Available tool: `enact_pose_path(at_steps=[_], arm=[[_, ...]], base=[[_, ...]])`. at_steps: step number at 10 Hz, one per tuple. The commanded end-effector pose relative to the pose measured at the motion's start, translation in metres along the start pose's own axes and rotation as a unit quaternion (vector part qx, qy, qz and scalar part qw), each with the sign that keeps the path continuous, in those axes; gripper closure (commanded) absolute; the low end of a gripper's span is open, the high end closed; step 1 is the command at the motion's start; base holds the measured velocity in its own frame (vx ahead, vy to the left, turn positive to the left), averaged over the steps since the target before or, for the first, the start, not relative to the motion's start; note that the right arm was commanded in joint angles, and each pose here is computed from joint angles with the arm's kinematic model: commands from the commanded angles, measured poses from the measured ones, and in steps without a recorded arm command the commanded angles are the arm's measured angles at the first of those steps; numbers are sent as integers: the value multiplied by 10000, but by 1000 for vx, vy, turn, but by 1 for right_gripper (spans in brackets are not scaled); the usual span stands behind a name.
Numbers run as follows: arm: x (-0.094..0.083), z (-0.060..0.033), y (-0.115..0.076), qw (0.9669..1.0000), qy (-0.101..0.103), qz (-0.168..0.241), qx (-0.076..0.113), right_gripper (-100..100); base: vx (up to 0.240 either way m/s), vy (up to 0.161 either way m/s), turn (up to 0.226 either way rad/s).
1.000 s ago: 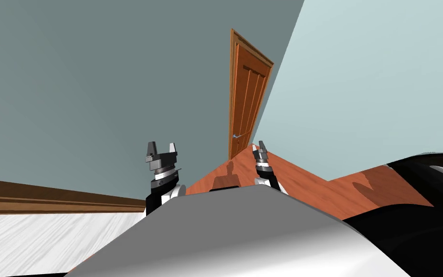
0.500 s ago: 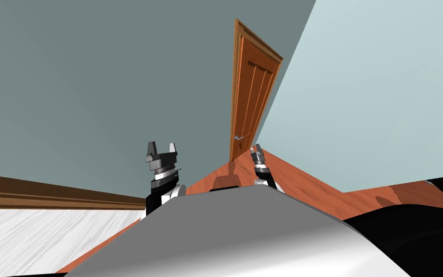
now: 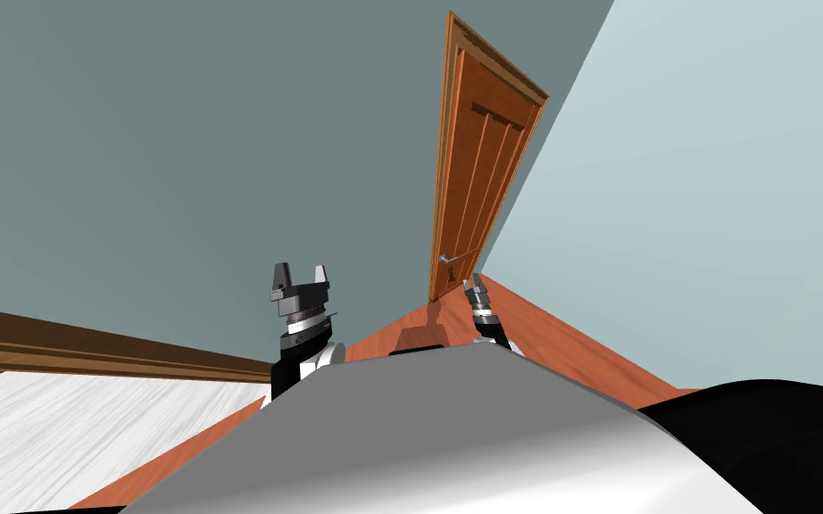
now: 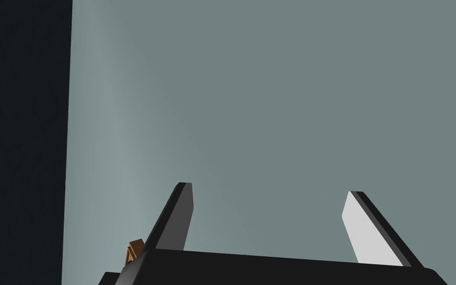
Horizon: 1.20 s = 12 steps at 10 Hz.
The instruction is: Pull the door open
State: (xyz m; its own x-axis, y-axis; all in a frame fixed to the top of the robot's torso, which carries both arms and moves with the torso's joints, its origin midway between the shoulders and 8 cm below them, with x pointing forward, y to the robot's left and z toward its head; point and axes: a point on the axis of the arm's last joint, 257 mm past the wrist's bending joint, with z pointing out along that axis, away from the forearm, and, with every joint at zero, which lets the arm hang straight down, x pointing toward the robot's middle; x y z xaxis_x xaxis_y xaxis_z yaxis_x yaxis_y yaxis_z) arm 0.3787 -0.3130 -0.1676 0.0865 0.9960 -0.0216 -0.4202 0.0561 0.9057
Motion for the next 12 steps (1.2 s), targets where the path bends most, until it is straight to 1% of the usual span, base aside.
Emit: enact_pose_path(at_steps=[1,3,4,7,8,12], arm=[[-21,-21,-78,10000,21,14,55,-100],[-41,-98,-251,9997,86,57,204,-100],[-42,-99,-254,9997,85,57,208,-100],[-81,-222,-495,9989,180,121,423,-100],[-84,-231,-510,9988,176,119,442,-100],[-157,-416,-815,9967,284,198,741,-100]], base=[[55,-65,34],[48,-58,101],[47,-57,54],[64,-60,119],[59,-68,38],[64,-72,120]])
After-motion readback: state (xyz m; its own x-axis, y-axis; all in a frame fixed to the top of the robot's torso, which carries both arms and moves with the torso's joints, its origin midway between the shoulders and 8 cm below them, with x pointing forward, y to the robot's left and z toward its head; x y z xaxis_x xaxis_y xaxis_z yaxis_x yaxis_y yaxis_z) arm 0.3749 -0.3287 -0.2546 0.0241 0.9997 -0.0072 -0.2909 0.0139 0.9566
